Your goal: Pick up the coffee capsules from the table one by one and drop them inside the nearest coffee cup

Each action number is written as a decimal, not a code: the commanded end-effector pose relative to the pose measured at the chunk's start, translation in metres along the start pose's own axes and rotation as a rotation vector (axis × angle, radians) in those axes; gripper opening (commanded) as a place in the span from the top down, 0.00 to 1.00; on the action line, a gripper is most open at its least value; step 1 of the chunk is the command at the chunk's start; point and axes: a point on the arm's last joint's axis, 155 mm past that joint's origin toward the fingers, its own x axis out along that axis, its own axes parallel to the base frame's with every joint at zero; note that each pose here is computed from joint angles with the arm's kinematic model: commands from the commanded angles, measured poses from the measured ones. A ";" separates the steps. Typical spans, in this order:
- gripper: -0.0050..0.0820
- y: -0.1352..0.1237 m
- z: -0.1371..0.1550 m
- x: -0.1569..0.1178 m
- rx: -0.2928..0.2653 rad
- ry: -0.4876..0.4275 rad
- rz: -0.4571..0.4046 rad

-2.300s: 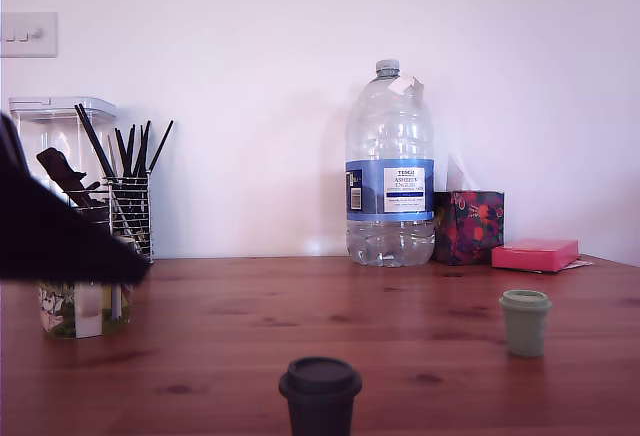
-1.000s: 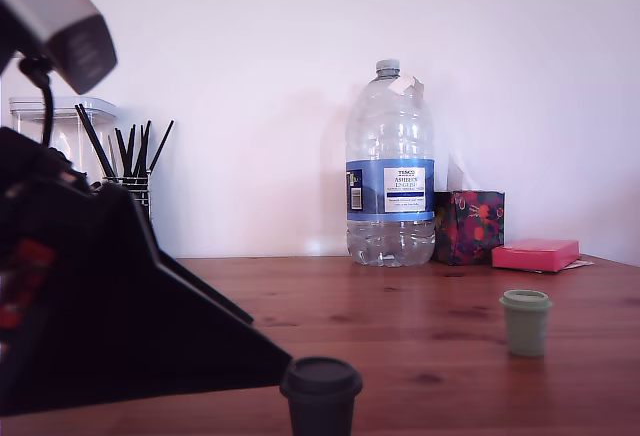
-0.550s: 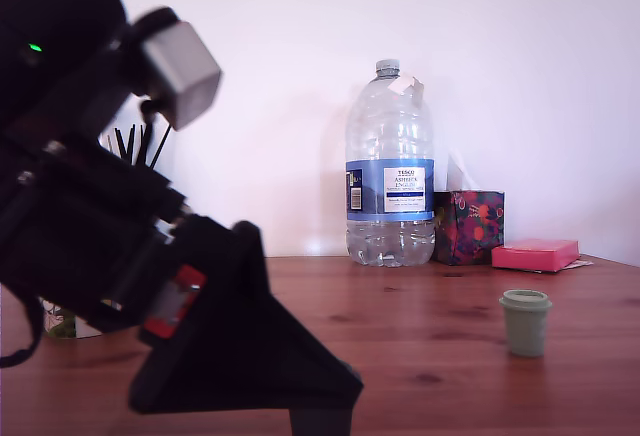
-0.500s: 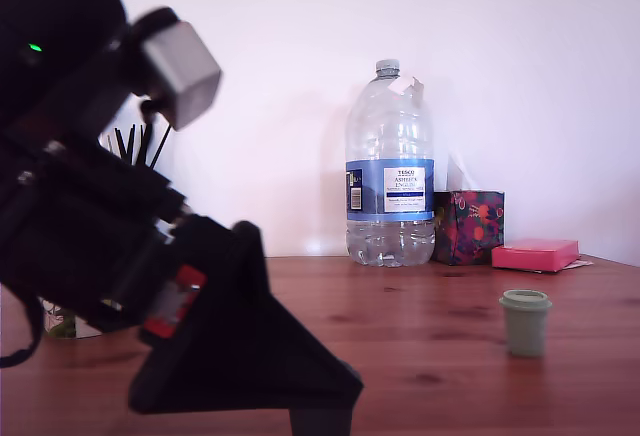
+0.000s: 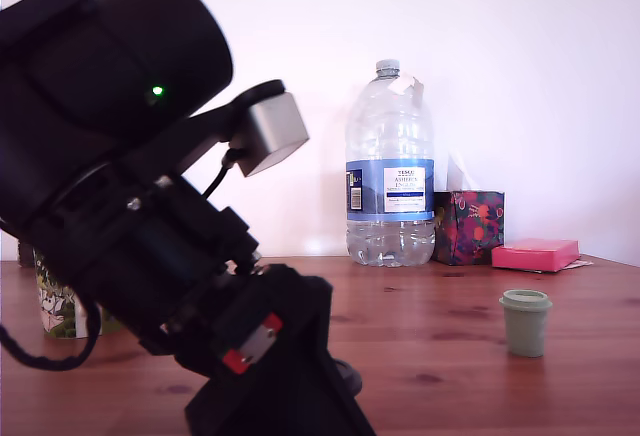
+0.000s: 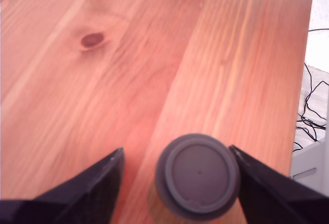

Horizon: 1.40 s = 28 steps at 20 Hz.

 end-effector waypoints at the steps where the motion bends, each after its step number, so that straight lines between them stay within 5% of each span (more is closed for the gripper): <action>1: 0.51 -0.003 -0.018 0.004 -0.006 0.051 -0.009; 8: 0.59 -0.003 -0.019 0.004 0.001 0.053 -0.012; 11: 0.70 -0.003 -0.013 0.005 0.005 0.043 -0.011; 18: 0.70 0.006 0.029 0.000 0.023 -0.040 0.012; 23: 0.70 0.033 0.059 -0.018 -0.002 -0.086 0.071; 28: 0.70 0.087 0.065 -0.058 -0.048 -0.106 0.224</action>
